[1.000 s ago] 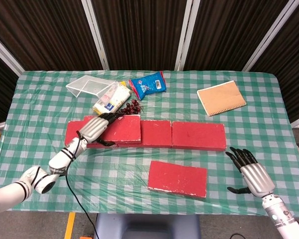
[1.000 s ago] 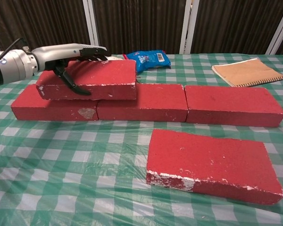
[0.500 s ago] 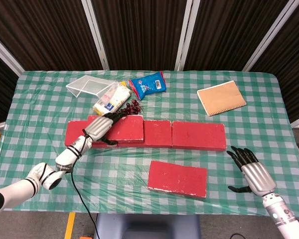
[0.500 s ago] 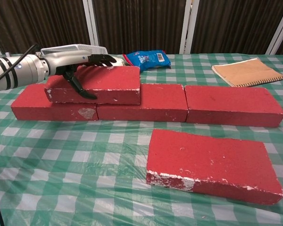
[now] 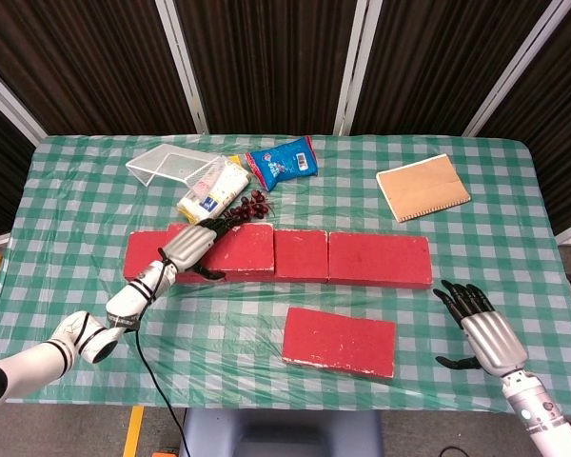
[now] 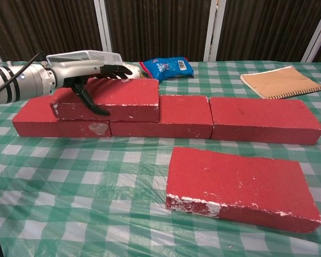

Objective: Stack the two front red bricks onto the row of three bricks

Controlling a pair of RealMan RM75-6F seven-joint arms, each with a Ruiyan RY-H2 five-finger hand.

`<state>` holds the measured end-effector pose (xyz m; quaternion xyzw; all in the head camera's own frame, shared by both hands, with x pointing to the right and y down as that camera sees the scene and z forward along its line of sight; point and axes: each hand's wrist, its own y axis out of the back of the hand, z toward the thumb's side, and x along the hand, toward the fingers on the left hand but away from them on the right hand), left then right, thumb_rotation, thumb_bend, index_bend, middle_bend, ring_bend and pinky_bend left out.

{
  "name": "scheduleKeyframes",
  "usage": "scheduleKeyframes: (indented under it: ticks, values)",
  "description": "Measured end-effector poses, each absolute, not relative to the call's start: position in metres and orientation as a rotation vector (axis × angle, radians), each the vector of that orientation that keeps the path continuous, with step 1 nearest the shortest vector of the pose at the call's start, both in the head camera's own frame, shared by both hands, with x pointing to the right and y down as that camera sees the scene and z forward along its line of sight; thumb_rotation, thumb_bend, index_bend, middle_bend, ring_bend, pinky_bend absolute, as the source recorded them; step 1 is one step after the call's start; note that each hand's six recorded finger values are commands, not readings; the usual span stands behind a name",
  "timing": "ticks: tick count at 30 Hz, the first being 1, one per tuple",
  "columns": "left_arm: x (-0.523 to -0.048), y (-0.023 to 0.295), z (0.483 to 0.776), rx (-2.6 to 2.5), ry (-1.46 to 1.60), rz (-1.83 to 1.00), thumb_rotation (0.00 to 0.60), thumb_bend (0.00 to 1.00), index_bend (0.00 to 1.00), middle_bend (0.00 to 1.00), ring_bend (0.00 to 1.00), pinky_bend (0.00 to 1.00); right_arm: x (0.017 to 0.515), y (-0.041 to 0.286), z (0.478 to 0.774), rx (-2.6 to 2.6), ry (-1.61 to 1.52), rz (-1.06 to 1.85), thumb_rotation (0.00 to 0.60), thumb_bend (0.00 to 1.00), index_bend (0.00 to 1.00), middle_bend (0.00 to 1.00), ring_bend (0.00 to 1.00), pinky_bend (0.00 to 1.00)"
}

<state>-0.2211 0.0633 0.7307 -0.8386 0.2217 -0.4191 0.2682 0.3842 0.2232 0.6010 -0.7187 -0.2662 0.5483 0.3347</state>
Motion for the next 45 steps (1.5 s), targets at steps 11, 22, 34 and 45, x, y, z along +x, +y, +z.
scheduleKeyframes:
  ticks: [11,22,34,45]
  values:
    - [-0.222,0.0631,0.7326,-2.256,0.592,-1.149,0.6,0.21,0.0,0.05,0.03,0.17,0.3866,0.2229,0.601,-1.861,-0.7,1.452,0.562,0.11,0.0,0.0,0.0,0.0]
    - [-0.2206,0.0642,0.7314,-2.256,0.586,-1.148,0.6,0.21,0.0,0.0,0.0,0.14,0.3866,0.2232,0.6011,-1.853,-0.697,1.465,0.562,0.11,0.0,0.0,0.0,0.0]
    - [-0.2195,0.0649,0.7309,-2.263,0.575,-1.153,0.6,0.2,0.0,0.0,0.0,0.09,0.3866,0.2236,0.6013,-1.848,-0.693,1.467,0.562,0.11,0.0,0.0,0.0,0.0]
    - [-0.2187,0.0653,0.7259,-2.266,0.591,-1.129,0.6,0.19,0.0,0.0,0.0,0.05,0.3865,0.2233,0.6005,-1.843,-0.698,1.466,0.564,0.11,0.0,0.0,0.0,0.0]
